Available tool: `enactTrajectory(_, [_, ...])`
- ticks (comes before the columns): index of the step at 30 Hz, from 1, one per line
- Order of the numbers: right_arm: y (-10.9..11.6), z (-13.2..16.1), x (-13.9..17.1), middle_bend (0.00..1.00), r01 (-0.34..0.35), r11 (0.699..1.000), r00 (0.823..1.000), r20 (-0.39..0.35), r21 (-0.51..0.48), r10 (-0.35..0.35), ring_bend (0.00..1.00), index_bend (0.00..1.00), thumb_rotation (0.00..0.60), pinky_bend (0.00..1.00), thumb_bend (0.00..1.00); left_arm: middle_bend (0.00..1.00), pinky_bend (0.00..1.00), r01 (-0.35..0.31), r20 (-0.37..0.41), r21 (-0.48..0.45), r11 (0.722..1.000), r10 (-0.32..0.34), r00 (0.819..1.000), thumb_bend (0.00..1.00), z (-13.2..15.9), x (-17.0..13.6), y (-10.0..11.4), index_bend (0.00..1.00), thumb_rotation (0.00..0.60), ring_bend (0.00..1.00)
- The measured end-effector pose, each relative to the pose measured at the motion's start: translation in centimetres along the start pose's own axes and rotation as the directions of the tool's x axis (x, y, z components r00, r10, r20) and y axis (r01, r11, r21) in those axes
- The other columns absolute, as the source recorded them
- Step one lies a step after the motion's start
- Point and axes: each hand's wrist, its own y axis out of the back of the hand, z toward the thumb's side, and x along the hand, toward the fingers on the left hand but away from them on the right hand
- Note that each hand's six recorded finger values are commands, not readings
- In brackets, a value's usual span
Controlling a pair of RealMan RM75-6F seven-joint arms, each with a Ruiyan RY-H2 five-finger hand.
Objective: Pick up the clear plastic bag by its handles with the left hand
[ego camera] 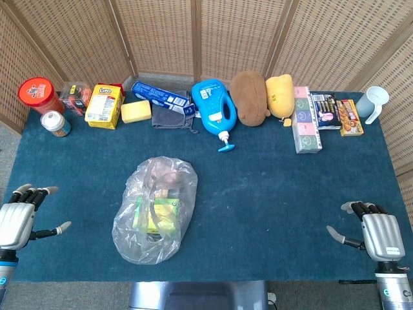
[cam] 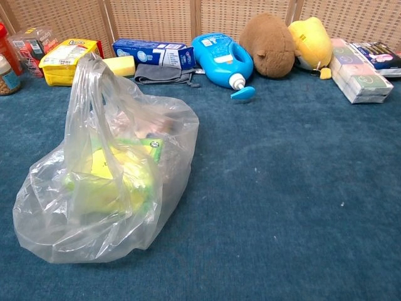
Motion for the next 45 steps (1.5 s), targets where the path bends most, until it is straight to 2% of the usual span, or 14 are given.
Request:
enactTrajectory(4, [0.1, 0.1, 0.1, 0.47, 0.007, 1.0, 1.0, -0.004, -0.005, -0.007, 0.44, 0.41, 0.15, 0.41, 0.24, 0.32, 0.15, 0.059, 0.045, -0.11, 0.992, -0.054, 0.998, 0.05, 1.1, 0.5, 0.0, 0.24, 0.212, 0.27])
enactTrajectory(7, [0.2, 0.1, 0.2, 0.47, 0.008, 1.0, 1.0, -0.002, -0.005, -0.008, 0.44, 0.41, 0.147, 0.41, 0.25, 0.32, 0.16, 0.124, 0.089, -0.188, 0.974, -0.109, 0.99, 0.05, 2.1, 1.0, -0.1, 0.24, 0.204, 0.27])
enactTrajectory(12, [0.5, -0.1, 0.5, 0.47, 0.018, 1.0, 1.0, 0.006, -0.007, -0.018, 0.44, 0.41, 0.15, 0.41, 0.24, 0.32, 0.16, 0.255, 0.18, -0.247, 0.935, -0.214, 0.96, 0.05, 4.0, 2.1, -0.6, 0.24, 0.186, 0.27])
enactTrajectory(17, [0.6, -0.2, 0.8, 0.47, 0.023, 1.0, 1.0, 0.009, -0.008, -0.023, 0.44, 0.41, 0.149, 0.41, 0.24, 0.32, 0.16, 0.338, 0.258, -0.224, 0.914, -0.279, 0.925, 0.05, 5.9, 3.4, -1.1, 0.24, 0.186, 0.27])
enactTrajectory(26, [0.8, -0.1, 1.0, 0.47, 0.031, 0.999, 0.999, 0.01, -0.01, -0.031, 0.44, 0.4, 0.148, 0.41, 0.24, 0.32, 0.16, 0.395, 0.361, -0.189, 0.899, -0.311, 0.879, 0.04, 9.5, 5.5, -2.3, 0.25, 0.186, 0.27])
enactTrajectory(34, [1.0, -0.4, 1.4, 0.47, 0.038, 0.999, 0.999, 0.019, -0.008, -0.038, 0.44, 0.4, 0.15, 0.41, 0.24, 0.32, 0.17, 0.455, 0.427, -0.232, 0.86, -0.33, 0.842, 0.04, 12.5, 7.0, -3.6, 0.25, 0.19, 0.27])
enactTrajectory(40, [1.1, -0.5, 1.6, 0.47, 0.043, 0.999, 0.999, 0.026, -0.009, -0.042, 0.44, 0.41, 0.149, 0.41, 0.24, 0.32, 0.19, 0.505, 0.462, -0.286, 0.814, -0.345, 0.817, 0.04, 14.2, 7.7, -4.4, 0.26, 0.192, 0.27])
enactTrajectory(45, [1.2, -0.6, 1.8, 0.47, 0.047, 0.999, 0.998, 0.03, -0.01, -0.047, 0.44, 0.41, 0.148, 0.41, 0.24, 0.32, 0.2, 0.555, 0.492, -0.362, 0.749, -0.352, 0.796, 0.04, 15.7, 8.3, -4.7, 0.27, 0.192, 0.27])
